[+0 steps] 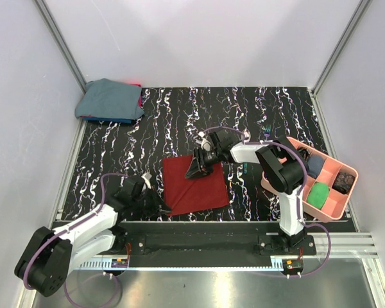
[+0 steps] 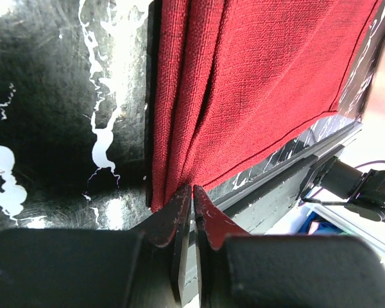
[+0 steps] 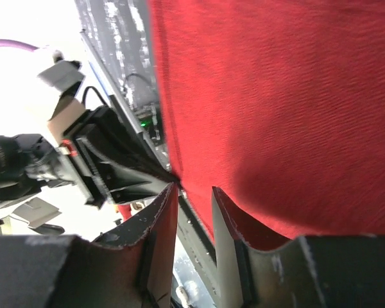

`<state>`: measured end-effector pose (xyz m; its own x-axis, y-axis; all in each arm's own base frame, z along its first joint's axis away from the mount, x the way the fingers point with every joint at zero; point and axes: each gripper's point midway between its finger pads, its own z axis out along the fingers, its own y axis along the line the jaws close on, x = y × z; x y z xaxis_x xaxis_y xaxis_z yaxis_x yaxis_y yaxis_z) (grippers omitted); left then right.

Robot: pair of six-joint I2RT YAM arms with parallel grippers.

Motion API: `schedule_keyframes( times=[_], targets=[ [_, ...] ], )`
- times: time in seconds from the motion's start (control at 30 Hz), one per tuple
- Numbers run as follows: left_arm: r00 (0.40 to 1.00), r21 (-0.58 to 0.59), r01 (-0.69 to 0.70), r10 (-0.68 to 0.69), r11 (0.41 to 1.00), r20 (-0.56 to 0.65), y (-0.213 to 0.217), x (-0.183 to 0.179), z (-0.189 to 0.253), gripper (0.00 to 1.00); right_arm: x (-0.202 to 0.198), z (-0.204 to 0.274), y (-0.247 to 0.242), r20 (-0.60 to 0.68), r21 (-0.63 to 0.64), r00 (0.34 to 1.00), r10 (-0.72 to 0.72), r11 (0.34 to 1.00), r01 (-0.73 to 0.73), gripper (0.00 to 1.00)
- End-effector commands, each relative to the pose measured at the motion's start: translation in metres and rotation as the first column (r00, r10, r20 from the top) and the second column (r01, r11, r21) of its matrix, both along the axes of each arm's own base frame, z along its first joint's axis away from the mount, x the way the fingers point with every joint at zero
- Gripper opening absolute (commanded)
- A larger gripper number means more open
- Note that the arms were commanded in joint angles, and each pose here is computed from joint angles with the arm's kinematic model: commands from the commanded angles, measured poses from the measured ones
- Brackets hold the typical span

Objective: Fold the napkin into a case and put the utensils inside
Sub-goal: Smooth out the top corner of the smaller-rectangle-folded napkin from the folded napkin.

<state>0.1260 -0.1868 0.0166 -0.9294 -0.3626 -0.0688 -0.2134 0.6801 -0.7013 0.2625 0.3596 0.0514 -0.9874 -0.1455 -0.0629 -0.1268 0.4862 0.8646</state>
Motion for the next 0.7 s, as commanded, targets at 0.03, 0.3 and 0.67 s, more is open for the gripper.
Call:
schedule_keyframes(
  times=[0.03,0.3,0.67],
  targets=[
    [0.999,0.051,-0.027,0.028,0.998,-0.022,0.010,-0.005,-0.013,0.12,0.015,-0.016,-0.003,0.028,0.005,1.000,-0.010,1.000,0.009,0.36],
    [1.000,0.064,-0.022,0.022,0.998,0.006,0.012,-0.004,-0.007,0.12,0.074,-0.029,-0.062,0.084,-0.114,0.989,-0.124,0.984,0.134,0.38],
    [0.963,0.056,-0.030,0.014,0.998,0.270,0.004,0.054,0.088,0.60,0.103,0.049,-0.090,0.278,-0.239,0.949,-0.148,0.946,0.218,0.65]
  ],
)
